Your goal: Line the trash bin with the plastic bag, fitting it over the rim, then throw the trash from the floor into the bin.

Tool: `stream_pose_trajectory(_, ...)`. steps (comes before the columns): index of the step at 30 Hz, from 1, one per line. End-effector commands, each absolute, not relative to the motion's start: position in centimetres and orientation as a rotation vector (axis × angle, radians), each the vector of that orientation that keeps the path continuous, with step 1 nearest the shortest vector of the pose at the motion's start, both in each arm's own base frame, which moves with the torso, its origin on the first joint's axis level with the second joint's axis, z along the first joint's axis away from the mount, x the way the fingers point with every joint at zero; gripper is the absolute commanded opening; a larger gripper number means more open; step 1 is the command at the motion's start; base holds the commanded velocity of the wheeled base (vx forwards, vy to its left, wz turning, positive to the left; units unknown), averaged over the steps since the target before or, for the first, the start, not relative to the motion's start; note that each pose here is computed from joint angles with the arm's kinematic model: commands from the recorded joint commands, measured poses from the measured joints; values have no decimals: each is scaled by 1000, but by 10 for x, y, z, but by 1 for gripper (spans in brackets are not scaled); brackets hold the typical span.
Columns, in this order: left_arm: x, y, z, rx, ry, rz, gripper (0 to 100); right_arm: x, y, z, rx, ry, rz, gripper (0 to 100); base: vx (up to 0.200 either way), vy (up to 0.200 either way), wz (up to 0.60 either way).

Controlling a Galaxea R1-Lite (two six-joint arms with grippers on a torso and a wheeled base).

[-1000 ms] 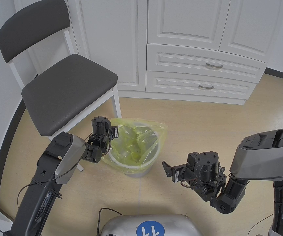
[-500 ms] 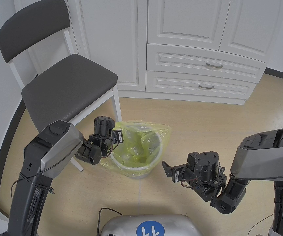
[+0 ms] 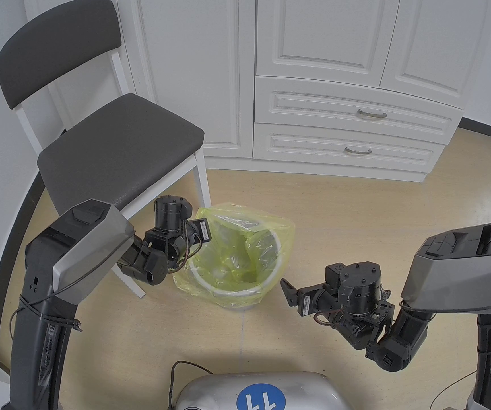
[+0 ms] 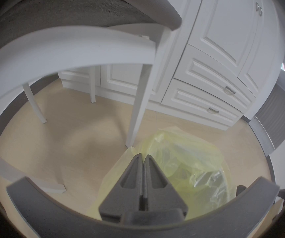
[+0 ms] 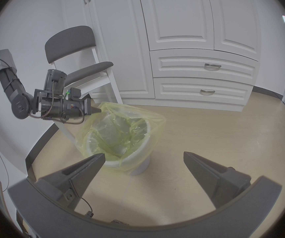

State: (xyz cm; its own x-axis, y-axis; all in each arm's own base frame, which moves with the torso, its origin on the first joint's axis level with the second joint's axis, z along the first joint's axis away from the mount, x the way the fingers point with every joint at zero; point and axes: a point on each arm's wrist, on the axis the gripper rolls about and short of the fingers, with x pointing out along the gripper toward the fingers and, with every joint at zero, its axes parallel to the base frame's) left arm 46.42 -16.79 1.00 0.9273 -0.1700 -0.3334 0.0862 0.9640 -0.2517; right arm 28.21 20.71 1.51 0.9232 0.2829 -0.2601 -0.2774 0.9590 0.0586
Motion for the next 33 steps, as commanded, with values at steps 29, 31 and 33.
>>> stream_pose_trajectory(29,483,-147,-15,-318,586,-102,0,281,206,15,18,276,293,100,0,0,0)
stream_pose_trajectory(31,479,-150,-14,-333,598,-113,0,281,206,15,18,276,293,100,0,0,0)
stream_pose_trajectory(33,476,-153,-14,-350,611,-111,0,281,206,15,18,276,293,100,0,0,0)
